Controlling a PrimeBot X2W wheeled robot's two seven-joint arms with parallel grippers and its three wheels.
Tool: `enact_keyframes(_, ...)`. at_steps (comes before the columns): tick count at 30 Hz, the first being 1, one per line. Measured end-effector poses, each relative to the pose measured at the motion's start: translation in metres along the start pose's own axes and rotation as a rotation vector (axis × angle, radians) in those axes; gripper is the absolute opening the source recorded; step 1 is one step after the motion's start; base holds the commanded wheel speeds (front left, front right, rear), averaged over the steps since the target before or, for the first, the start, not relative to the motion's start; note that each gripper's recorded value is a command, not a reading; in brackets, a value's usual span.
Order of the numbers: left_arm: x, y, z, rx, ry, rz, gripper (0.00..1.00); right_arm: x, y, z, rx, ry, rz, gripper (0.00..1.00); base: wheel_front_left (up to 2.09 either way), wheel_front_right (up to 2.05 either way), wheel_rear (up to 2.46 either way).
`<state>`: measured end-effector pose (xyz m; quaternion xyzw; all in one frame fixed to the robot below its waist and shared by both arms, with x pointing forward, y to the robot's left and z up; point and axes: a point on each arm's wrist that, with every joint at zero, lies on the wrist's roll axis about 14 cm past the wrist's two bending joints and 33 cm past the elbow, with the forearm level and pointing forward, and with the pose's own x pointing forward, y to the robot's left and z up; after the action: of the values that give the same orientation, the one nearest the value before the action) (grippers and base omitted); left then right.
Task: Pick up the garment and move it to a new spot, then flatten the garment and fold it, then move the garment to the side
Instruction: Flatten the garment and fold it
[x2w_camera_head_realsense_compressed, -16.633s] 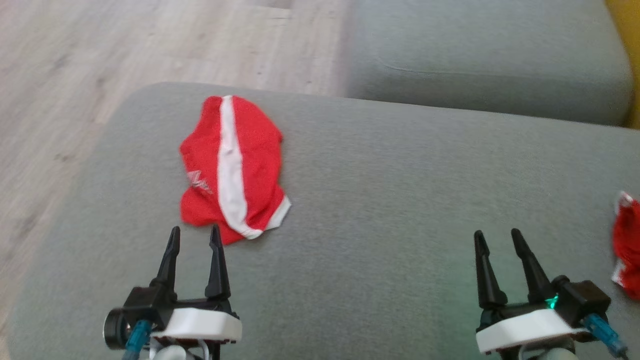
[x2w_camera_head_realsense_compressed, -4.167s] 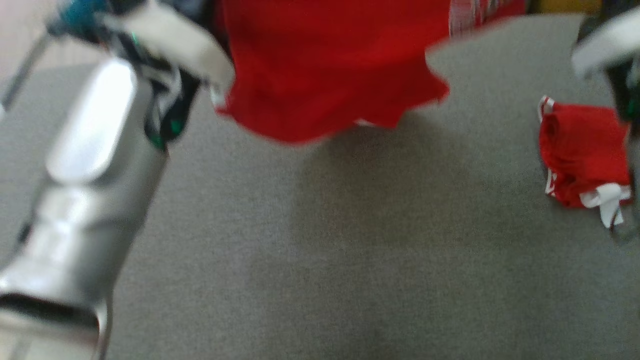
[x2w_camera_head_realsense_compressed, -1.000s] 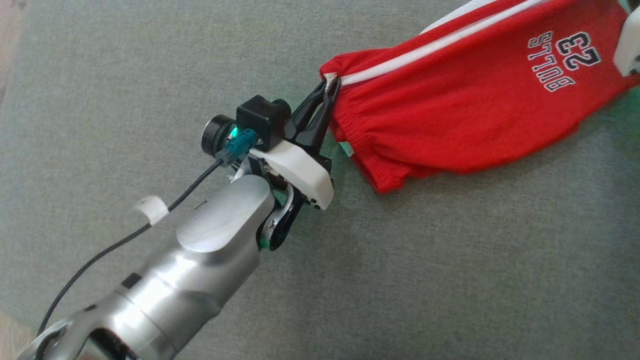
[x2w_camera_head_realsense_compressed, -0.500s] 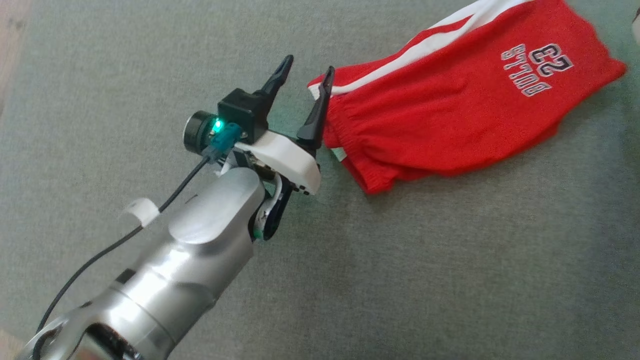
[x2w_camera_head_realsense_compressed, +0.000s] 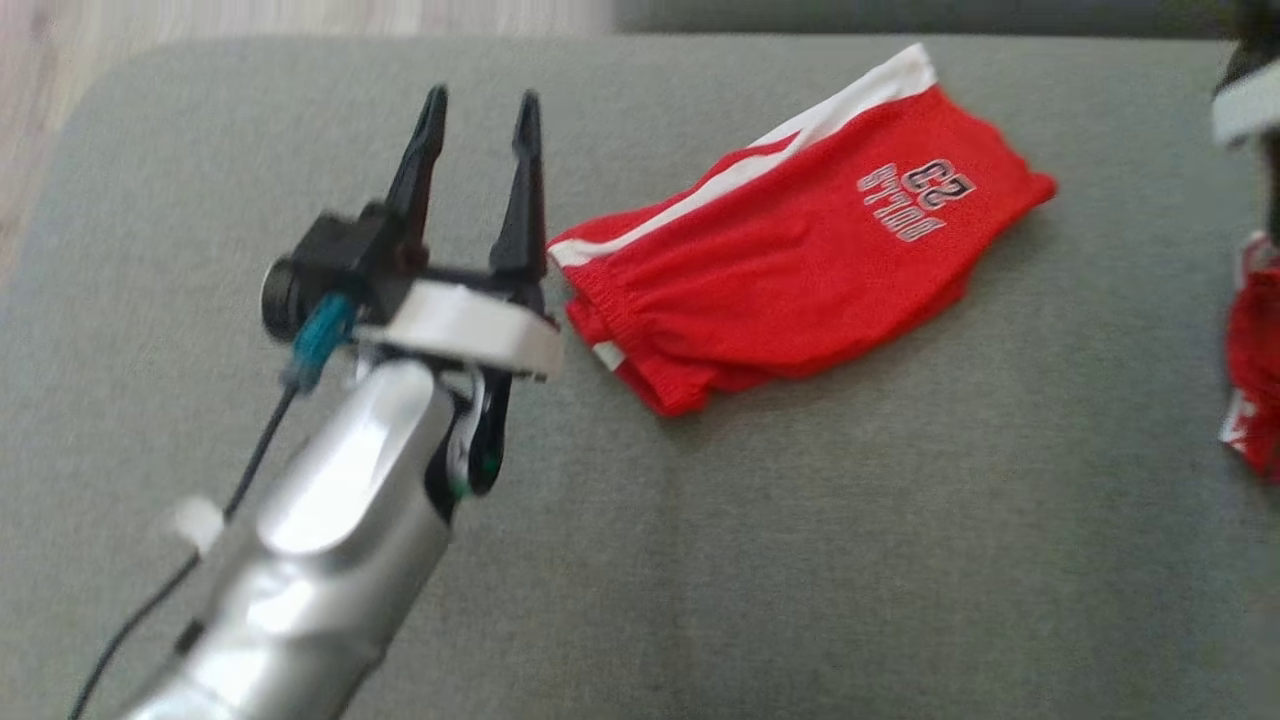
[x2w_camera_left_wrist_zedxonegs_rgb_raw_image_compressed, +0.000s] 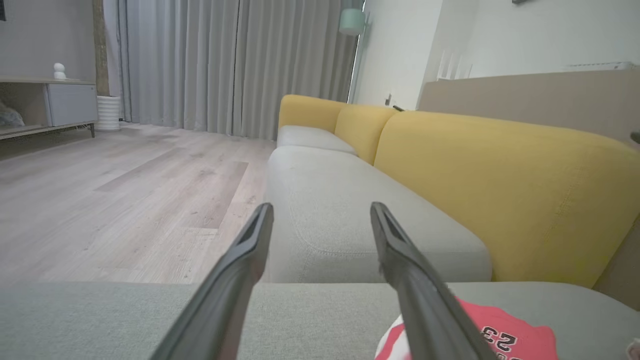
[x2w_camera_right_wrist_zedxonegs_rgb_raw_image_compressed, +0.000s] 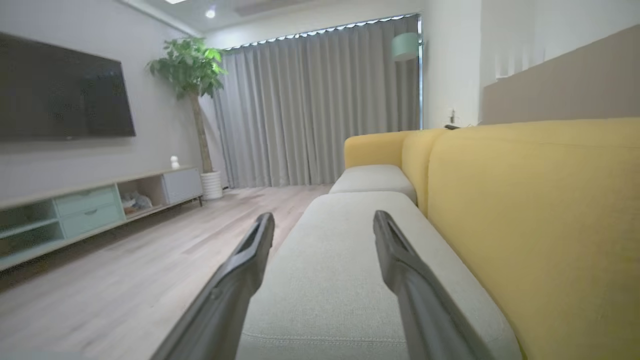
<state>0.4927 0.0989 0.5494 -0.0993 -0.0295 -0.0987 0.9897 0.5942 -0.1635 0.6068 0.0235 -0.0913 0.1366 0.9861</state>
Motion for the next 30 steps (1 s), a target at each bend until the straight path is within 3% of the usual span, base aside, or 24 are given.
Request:
enact_keyframes(3,-0.015,-0.003,0.005,-0.016,-0.031,0.014,1.0,-0.034,-0.001,0.001,0.071,-0.04,-0.05,1.0,0.0,0.0,0.0)
enact_keyframes(10,-0.058,-0.009,-0.013,-0.012,-0.006,0.029,1.0,-0.134,0.025,-0.051,0.162,0.052,-0.137,1.0,0.0,0.0,0.0)
enact_keyframes(17,-0.101,-0.016,-0.054,-0.016,0.09,0.039,1.0,-0.203,0.049,-0.084,0.22,0.141,-0.197,1.0,0.0,0.0,0.0)
enact_keyframes(21,-0.108,-0.011,-0.065,-0.028,0.113,0.064,1.0,-0.216,0.052,-0.091,0.225,0.171,-0.208,1.0,0.0,0.0,0.0)
enact_keyframes(30,-0.095,-0.002,-0.067,-0.024,0.105,0.063,1.0,-0.188,0.05,-0.103,0.18,0.266,-0.171,1.0,0.0,0.0,0.0)
